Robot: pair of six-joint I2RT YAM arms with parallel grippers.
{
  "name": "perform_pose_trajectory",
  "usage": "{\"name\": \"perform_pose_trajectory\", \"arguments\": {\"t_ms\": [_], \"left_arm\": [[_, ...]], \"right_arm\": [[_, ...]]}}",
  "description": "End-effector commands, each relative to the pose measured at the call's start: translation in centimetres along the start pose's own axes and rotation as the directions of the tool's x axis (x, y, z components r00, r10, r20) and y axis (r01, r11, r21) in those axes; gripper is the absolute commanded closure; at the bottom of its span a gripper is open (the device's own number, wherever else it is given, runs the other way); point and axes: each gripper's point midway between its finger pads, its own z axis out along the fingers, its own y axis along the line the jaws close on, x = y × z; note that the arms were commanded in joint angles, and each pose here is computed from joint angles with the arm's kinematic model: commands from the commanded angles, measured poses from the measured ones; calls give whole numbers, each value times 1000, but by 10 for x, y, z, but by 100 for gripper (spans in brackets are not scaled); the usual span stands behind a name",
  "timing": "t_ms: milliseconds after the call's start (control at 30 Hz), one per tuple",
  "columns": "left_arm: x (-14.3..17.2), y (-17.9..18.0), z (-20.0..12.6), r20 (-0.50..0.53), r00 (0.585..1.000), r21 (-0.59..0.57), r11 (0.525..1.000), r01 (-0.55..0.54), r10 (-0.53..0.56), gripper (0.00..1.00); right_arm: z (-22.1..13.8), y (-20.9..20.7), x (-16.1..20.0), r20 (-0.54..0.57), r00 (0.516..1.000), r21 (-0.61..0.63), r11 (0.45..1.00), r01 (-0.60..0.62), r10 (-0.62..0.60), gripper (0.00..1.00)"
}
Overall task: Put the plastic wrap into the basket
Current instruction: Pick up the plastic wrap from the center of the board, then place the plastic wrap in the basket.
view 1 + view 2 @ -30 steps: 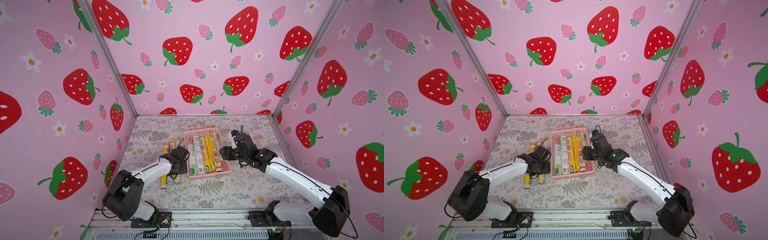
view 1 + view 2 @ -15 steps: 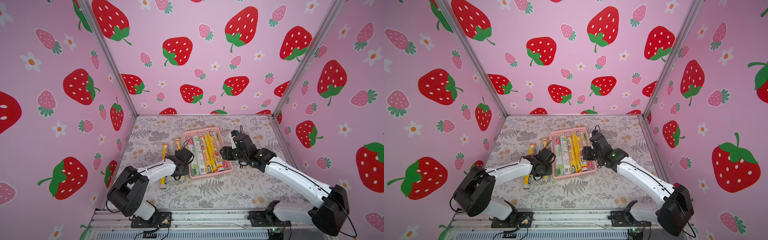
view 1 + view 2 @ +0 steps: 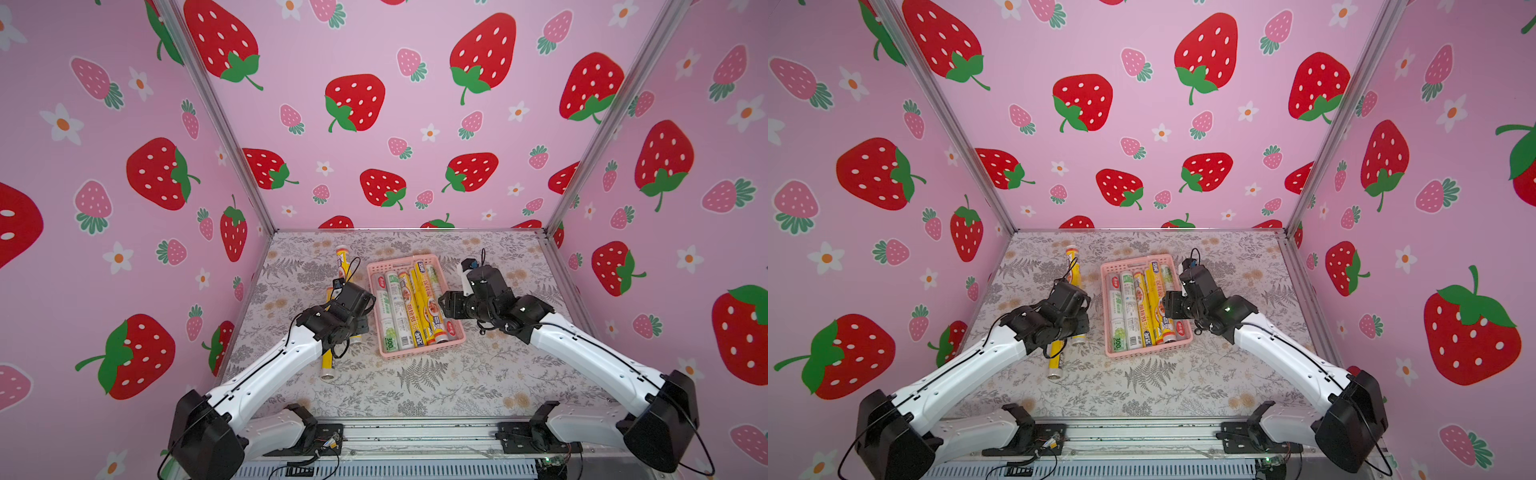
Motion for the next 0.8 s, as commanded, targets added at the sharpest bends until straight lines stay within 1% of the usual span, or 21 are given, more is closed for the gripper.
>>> {"name": "perform_pose_trajectory", "arguments": {"t_ms": [0, 100, 200, 300, 400, 467, 533, 600, 767], "left_arm": [[-11, 15, -22, 52, 999, -51, 999, 13, -10, 59], [-17, 10, -34, 77, 996, -5, 999, 50, -49, 59], [-20, 2, -47, 124, 989, 33, 997, 71, -75, 60], [-23, -1, -50, 156, 982, 62, 993, 96, -104, 60], [-18, -19, -42, 119, 983, 125, 984, 126, -141, 60], [-15, -40, -36, 103, 981, 181, 973, 142, -162, 60], [-11, -66, -30, 111, 980, 249, 959, 135, -167, 61], [-9, -81, -23, 116, 978, 264, 955, 138, -173, 61], [-5, -121, -2, 72, 984, 303, 943, 135, -164, 61]], "right_arm": [[-10, 9, -13, 36, 999, -33, 999, 14, -13, 33], [-11, 8, -12, 37, 999, -34, 999, 15, -14, 33], [-14, 5, -13, 48, 999, -29, 999, 14, -13, 33], [-14, -1, -11, 55, 998, -30, 1000, 6, -5, 33], [-13, -7, -7, 49, 999, -22, 1000, 4, -3, 33], [-11, -11, -5, 41, 999, -15, 1000, 4, -3, 33], [-10, -14, -3, 35, 999, -11, 1000, 1, -1, 33], [-9, -16, 0, 33, 999, -8, 1000, -1, 2, 33], [-9, -25, 9, 25, 1000, 9, 1000, -3, 3, 33]]}}
